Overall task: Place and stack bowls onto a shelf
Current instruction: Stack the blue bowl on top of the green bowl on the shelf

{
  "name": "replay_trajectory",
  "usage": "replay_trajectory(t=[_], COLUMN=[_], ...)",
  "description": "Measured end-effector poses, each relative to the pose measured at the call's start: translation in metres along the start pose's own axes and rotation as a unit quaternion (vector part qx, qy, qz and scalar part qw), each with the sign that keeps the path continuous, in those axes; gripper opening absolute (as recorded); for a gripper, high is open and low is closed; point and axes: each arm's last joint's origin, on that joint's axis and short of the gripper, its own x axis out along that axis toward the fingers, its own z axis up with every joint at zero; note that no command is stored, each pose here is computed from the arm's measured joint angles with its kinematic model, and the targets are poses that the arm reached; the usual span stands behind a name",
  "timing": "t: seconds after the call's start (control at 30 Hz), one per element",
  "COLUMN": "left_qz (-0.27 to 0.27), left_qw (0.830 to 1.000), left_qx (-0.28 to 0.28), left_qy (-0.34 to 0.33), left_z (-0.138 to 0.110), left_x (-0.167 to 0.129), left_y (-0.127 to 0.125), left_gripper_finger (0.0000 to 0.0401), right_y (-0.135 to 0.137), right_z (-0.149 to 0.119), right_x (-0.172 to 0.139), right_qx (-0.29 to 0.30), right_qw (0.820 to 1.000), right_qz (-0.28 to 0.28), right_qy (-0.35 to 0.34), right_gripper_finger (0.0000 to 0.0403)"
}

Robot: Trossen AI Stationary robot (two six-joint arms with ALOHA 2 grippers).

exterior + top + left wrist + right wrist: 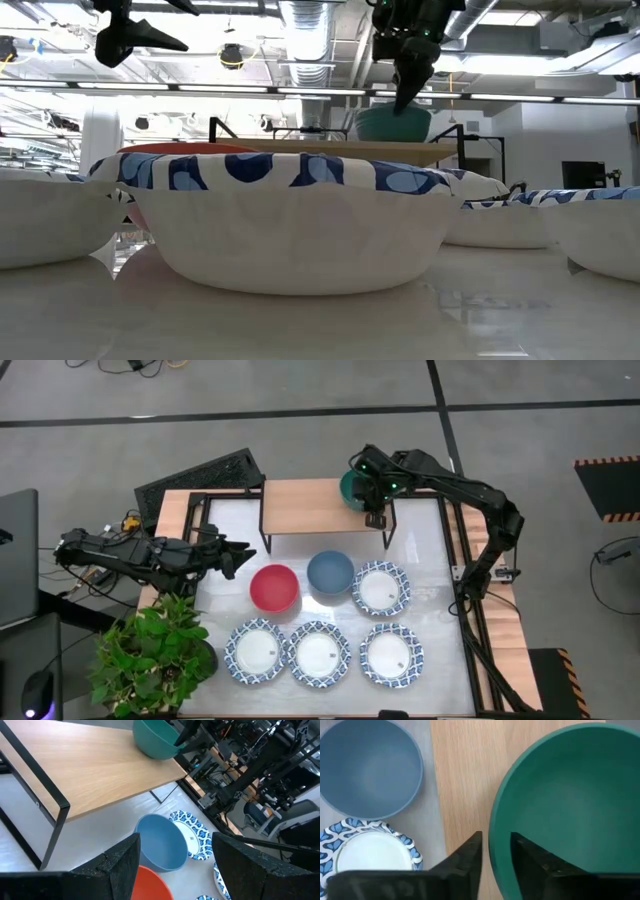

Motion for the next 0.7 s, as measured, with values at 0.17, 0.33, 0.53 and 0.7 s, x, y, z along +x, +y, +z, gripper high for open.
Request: replay_trajectory(t=[0.17,0.33,0.53,0.7], left_qz=[0.0,0.002,0.003,0.005], left_qw=[1.0,1.0,1.0,1.0], left_qx=[0.007,0.009,0.01,0.006], left_qy=[0.0,0.001,0.002,-0.001], left_z=[0.0,0.0,0.0,0.0], left_x=[0.0,0.0,0.0,0.0], left_y=[0.0,0.0,0.001,0.001], left_gripper_finger=[0.0234,0.0234,0.0234,0.0234], right_y=[0.0,0.004,0.033,0.079], right_z=[0.0,0.002,0.009,0.018], right_x=[-0.01,-0.042,-0.08,-0.09], right_qx=[0.008,0.016,-0.005,-0.084], right_qw=[1.0,0.998,0.992,0.985], right_qz=[-0.011,-0.039,-0.034,0.022], right_qy=[-0.012,-0.052,-0.119,-0.15], right_gripper_finger=[0.02,0.023,0.0225,0.0224])
